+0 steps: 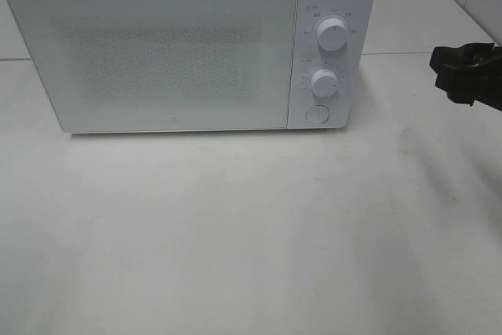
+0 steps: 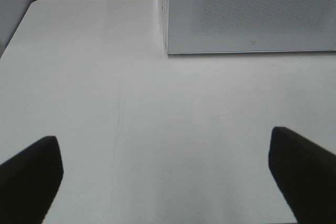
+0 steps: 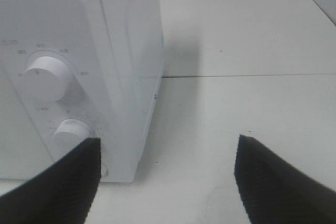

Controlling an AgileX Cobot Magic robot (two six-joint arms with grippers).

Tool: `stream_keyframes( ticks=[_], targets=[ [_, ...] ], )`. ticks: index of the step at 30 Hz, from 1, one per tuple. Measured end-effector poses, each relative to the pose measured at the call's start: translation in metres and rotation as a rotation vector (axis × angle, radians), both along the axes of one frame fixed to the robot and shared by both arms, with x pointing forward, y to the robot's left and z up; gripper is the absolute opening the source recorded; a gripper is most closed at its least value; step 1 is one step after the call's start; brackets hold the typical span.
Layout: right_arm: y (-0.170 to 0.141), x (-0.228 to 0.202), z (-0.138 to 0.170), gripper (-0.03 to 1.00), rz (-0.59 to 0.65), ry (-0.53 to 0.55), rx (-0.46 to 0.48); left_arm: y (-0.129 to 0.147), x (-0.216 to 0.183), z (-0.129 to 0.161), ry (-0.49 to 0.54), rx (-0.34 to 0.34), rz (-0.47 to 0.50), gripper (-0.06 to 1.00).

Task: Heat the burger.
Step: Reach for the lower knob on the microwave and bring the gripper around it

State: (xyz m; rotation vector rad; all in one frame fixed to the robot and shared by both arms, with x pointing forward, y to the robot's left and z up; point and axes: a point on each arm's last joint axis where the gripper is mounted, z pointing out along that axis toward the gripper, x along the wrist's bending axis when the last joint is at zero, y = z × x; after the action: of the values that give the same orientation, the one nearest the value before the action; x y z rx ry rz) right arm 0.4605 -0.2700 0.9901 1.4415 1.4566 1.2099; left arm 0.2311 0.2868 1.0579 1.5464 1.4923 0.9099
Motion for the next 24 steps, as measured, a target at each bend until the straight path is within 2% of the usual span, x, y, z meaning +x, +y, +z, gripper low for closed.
stream_keyframes(
  ticks=[3,13,18,24],
  targets=[
    [0.004,0.003,-0.008,0.7,-0.021,-0.03,-0.003,0.0,0.0,0.0,0.0,-0.001,-0.001,0.99],
    [0.044,0.003,-0.025,0.7,0.064,-0.147,-0.169,0.0,0.0,0.0,0.0,-0.001,-0.001,0.99],
    [0.059,0.002,-0.029,0.7,0.071,-0.208,-0.167,0.0,0.0,0.0,0.0,-0.001,-0.001,0.99],
    [0.07,0.0,-0.042,0.7,0.034,-0.183,-0.159,0.0,0.0,0.0,0.0,-0.001,-0.001,0.99]
  ],
)
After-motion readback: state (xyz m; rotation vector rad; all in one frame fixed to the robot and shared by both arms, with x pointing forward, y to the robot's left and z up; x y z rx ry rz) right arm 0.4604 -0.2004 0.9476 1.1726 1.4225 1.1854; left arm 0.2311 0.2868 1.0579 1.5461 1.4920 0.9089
